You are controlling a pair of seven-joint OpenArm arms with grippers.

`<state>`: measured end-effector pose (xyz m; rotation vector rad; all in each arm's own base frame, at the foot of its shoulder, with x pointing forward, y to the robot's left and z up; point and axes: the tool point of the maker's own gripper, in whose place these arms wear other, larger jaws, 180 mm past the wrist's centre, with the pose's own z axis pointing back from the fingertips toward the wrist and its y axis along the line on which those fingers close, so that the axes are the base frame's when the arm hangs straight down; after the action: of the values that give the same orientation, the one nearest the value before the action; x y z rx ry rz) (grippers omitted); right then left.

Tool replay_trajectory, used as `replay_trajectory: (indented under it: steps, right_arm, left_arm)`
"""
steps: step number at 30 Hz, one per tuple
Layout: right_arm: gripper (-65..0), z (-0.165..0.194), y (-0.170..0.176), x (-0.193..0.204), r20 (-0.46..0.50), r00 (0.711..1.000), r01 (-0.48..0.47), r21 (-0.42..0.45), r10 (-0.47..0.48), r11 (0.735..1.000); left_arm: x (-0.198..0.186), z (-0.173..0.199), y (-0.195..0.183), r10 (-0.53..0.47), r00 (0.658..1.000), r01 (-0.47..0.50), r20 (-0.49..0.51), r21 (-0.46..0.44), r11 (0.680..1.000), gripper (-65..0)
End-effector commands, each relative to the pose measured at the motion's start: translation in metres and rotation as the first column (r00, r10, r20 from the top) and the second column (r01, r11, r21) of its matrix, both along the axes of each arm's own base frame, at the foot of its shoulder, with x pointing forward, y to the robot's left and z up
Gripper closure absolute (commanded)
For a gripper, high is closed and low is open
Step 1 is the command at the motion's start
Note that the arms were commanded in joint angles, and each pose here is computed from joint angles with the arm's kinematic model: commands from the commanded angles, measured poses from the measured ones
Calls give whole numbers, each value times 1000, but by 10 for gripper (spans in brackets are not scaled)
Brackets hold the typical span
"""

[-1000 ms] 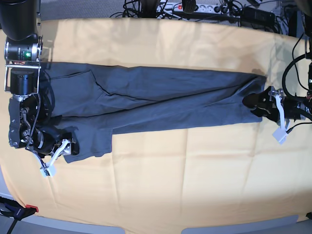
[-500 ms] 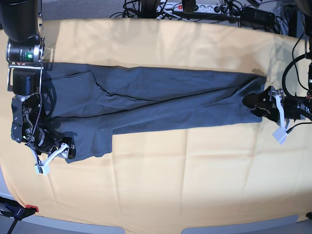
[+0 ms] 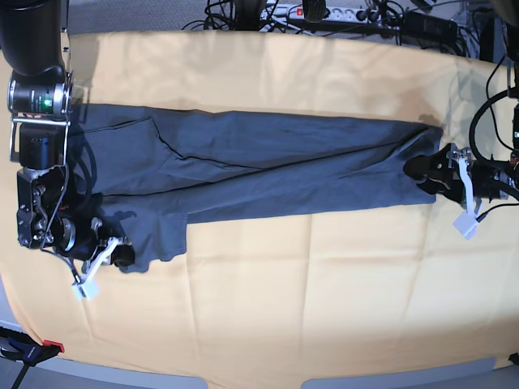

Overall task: Fold the T-shirt properly
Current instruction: 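Grasp the sleeve end with the right gripper and tuck it inward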

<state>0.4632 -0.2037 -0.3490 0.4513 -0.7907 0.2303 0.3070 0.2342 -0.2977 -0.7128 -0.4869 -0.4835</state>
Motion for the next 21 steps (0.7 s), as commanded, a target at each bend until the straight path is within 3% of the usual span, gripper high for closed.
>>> replay_trajectory:
  steps: [1, 3, 6, 13, 21]
  right_arm:
    - [0, 33, -9, 19, 83, 996, 14, 7, -14, 1000]
    - [0, 37, -12, 19, 66, 998, 8, 4, -8, 1000]
    - [0, 45, -5, 10, 24, 999, -22, 73, 21, 997]
    - [0, 69, 10, -31, -19, 985, -166, 162, 171, 973]
    - [0, 78, 32, -117, -28, 912, -404, 115, 410, 907]
  left_arm:
    - [9, 18, 5, 8, 999, -7, 52, -7, 1000, -403]
    - [11, 20, 4, 17, 998, -16, 64, -18, 1000, -403]
    - [14, 22, 4, 27, 997, -25, 77, -30, 999, -403]
    - [15, 22, 3, 29, 996, -27, 80, -33, 999, -403]
    - [17, 25, 3, 40, 995, -36, 93, -46, 998, -403]
